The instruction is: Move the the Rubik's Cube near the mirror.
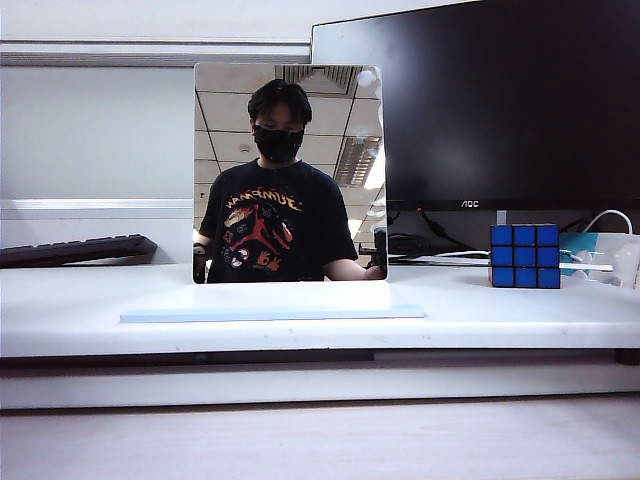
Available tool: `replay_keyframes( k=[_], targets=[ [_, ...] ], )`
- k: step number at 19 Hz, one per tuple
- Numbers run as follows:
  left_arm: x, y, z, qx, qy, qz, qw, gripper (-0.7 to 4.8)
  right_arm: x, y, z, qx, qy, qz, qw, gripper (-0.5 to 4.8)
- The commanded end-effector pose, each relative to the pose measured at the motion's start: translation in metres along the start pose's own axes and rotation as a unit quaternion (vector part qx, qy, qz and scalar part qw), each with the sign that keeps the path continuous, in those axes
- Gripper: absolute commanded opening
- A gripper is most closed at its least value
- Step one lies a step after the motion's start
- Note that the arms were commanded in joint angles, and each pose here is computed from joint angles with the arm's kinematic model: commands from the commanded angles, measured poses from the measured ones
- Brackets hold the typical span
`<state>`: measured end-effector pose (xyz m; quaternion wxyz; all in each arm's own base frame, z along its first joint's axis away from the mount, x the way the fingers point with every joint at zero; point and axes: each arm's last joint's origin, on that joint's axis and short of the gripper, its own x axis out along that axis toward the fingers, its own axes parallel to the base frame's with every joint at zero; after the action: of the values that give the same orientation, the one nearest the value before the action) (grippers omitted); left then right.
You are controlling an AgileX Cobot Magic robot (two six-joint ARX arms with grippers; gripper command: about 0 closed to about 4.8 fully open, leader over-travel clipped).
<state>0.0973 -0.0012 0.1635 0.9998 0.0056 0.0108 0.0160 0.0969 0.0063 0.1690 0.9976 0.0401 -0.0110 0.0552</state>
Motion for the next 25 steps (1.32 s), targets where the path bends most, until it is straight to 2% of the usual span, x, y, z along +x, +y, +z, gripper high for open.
replay_keyframes(
  k=[1, 6, 8, 9, 10, 12, 15, 17, 18, 20, 22, 25],
  targets=[
    [0.0, 0.0, 0.001, 0.002, -0.003, -0.001, 1.0, 0.22, 0.0, 0.0, 0.0, -0.002, -0.005, -0.002, 1.0, -0.05],
    [0.0, -0.001, 0.001, 0.002, -0.003, -0.005, 1.0, 0.22, 0.0, 0.0, 0.0, -0.002, -0.005, -0.002, 1.0, -0.05],
    [-0.001, -0.008, 0.001, 0.003, -0.003, -0.025, 1.0, 0.22, 0.0, 0.0, -0.001, -0.001, -0.005, 0.005, 1.0, -0.05],
    [-0.002, -0.013, 0.001, 0.003, -0.004, -0.044, 0.999, 0.22, 0.0, 0.001, -0.001, 0.011, -0.004, 0.013, 1.0, -0.05],
    [-0.004, -0.021, 0.001, 0.004, -0.004, -0.077, 0.997, 0.22, 0.0, 0.001, -0.001, 0.055, -0.002, 0.024, 0.998, -0.05],
    [-0.01, -0.039, 0.001, 0.006, -0.006, -0.166, 0.986, 0.22, 0.0, 0.003, -0.001, 0.152, 0.005, 0.046, 0.987, -0.04],
    [-0.021, -0.057, 0.001, 0.008, -0.007, -0.302, 0.953, 0.22, 0.0, 0.005, 0.0, 0.243, 0.019, 0.085, 0.966, -0.05],
    [-0.026, -0.062, 0.001, 0.008, -0.008, -0.358, 0.934, 0.22, 0.0, 0.008, 0.001, 0.268, 0.024, 0.096, 0.958, -0.05],
    [-0.028, -0.064, 0.001, 0.008, -0.008, -0.374, 0.927, 0.22, 0.0, 0.01, 0.002, 0.272, 0.021, 0.092, 0.958, -0.06],
    [-0.029, -0.065, 0.001, 0.009, -0.008, -0.388, 0.922, 0.22, -0.001, 0.014, 0.009, 0.275, 0.009, 0.074, 0.959, -0.06],
    [-0.029, -0.065, 0.001, 0.009, -0.008, -0.388, 0.922, 0.22, 0.001, 0.022, 0.019, 0.279, 0.0, 0.058, 0.959, -0.06],
    [-0.029, -0.065, 0.001, 0.009, -0.008, -0.388, 0.922, 0.22, 0.01, 0.043, 0.032, 0.247, 0.007, 0.029, 0.968, -0.06]
  ],
)
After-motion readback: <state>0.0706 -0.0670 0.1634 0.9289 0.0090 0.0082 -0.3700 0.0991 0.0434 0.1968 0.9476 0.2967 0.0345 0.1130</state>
